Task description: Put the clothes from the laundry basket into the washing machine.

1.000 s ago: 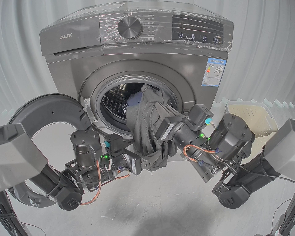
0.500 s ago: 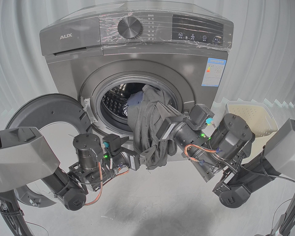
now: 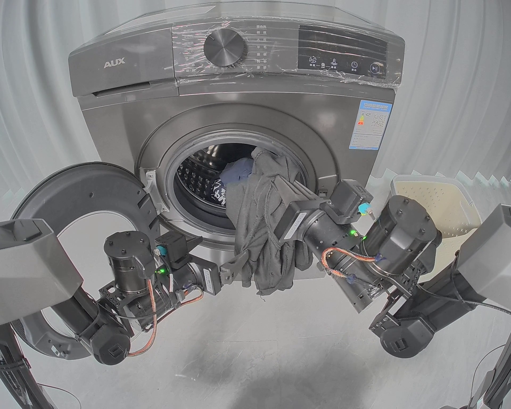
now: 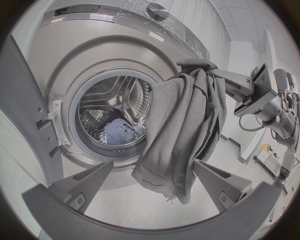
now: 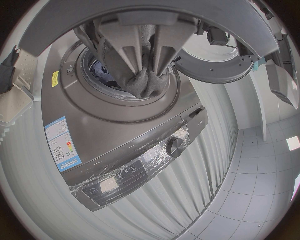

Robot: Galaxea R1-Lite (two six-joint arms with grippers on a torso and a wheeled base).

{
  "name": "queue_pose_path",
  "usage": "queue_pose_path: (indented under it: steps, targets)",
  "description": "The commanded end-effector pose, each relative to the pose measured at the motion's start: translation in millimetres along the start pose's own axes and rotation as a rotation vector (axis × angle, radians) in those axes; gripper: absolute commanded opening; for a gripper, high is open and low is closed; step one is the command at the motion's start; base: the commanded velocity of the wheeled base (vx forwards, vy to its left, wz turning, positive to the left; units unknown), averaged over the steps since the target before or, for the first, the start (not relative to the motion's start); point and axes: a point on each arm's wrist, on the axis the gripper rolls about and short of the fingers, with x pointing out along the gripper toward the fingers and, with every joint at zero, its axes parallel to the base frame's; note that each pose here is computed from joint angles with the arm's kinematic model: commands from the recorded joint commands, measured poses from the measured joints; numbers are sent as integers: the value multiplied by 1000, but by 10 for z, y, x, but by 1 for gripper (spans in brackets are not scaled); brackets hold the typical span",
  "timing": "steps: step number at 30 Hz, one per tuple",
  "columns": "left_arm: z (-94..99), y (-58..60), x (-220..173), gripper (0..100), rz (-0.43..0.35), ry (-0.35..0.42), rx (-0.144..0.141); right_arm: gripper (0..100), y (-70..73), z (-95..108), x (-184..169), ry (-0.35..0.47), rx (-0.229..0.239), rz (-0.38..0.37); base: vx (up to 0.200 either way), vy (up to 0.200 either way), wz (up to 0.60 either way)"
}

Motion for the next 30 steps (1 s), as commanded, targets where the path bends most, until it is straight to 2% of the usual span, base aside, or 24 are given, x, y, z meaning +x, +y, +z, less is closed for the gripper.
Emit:
queue_pose_path:
  steps: [1, 11, 15, 30]
  targets:
    - [28, -21, 8, 100, -8, -12, -1, 0, 5, -6, 5, 0, 0, 0, 0, 0, 0]
    - [-46, -207, 103, 100, -70, 3, -5, 0, 6, -4, 7, -1, 1, 0, 0, 0, 0]
    - [-75, -240, 128, 100, -77, 9, -5, 0, 7, 4, 6, -4, 3, 1, 0, 0, 0]
    - [-210, -182, 324, 100, -43, 26, -9, 0, 4, 2, -2, -1, 2, 0, 0, 0, 0]
